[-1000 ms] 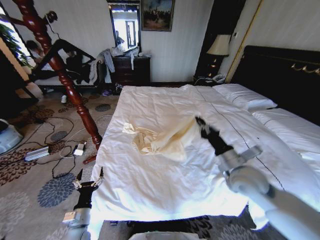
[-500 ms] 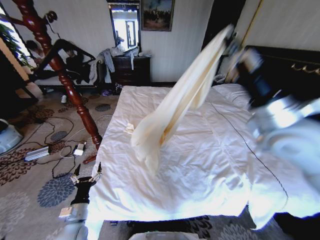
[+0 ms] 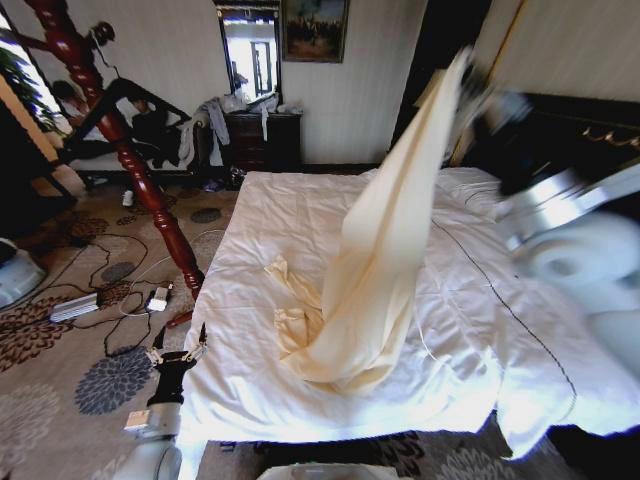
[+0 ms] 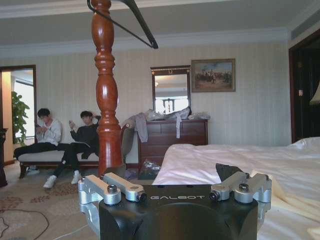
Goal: Pick up the clothes from the bed and hang them on the clothes hanger.
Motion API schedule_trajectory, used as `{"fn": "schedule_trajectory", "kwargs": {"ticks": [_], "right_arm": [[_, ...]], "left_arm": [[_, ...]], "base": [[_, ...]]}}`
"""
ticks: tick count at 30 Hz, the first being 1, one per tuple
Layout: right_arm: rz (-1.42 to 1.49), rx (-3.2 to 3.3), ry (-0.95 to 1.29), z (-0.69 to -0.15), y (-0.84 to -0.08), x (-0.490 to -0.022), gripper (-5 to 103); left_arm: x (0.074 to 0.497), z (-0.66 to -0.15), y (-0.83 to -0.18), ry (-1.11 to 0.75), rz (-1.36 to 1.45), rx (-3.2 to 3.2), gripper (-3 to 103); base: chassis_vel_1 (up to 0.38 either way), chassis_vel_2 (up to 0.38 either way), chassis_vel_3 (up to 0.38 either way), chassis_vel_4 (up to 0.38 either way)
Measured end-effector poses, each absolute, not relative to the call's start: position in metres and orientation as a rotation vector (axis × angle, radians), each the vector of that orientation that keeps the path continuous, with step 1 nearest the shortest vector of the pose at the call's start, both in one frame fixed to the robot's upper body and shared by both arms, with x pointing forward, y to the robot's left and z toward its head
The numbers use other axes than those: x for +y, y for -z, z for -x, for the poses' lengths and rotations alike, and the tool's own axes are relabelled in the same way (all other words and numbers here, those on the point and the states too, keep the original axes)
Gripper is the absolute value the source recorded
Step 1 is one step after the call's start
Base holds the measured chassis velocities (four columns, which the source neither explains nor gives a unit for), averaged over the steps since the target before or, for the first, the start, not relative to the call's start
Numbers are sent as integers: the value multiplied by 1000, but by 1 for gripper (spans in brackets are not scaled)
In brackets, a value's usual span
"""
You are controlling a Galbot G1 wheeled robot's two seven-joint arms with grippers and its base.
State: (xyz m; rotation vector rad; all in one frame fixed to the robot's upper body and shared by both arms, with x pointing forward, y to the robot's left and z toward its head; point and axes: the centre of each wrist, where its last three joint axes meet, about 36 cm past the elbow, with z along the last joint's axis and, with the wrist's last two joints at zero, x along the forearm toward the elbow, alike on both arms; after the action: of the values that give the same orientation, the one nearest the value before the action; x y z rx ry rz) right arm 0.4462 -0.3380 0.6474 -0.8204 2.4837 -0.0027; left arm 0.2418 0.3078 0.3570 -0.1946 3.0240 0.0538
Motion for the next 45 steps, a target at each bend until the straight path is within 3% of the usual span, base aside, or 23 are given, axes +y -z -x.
{"fn": "schedule_trajectory", "kwargs": {"ticks": [5,16,24,27,29,31,33,35,37,41,43,45], "right_arm": [[916,2524,-21,-464,-594,-317,0],[1106,2587,-294,-540,-472,-190,0],[1021,2837,-351,-556,-423,-55,0],[916,3048,-384,-546,-431,-33,11],[878,3210,-576,-528,-459,-17,22],[901,3245,-653,-521,-473,-15,22],[965,3296,-700,-509,-498,-17,33],[971,3352,-589,-504,-506,-29,43],[943,3374,-510,-504,-504,-36,43],[631,3542,-3,-499,-481,-91,65],[567,3572,48,-496,-481,-103,65],[494,3612,-7,-483,-487,-126,76]], "left_arm": [[307,-242,-354,-41,213,3035,100],[313,-232,-354,-48,257,3049,100],[310,-228,-360,-40,269,3041,100],[310,-227,-361,-40,273,3041,100],[310,-226,-361,-39,273,3041,100],[310,-226,-361,-38,274,3041,100],[310,-226,-360,-37,276,3042,100],[310,-227,-358,-33,280,3041,100],[309,-227,-357,-31,280,3041,100],[308,-226,-356,-38,273,3044,100],[308,-227,-355,-41,271,3044,100],[308,-227,-355,-44,268,3045,100]], "base": [[0,0,0,0],[0,0,0,0],[0,0,0,0],[0,0,0,0],[0,0,0,0],[0,0,0,0],[0,0,0,0],[0,0,0,0],[0,0,0,0],[0,0,0,0],[0,0,0,0],[0,0,0,0]]}}
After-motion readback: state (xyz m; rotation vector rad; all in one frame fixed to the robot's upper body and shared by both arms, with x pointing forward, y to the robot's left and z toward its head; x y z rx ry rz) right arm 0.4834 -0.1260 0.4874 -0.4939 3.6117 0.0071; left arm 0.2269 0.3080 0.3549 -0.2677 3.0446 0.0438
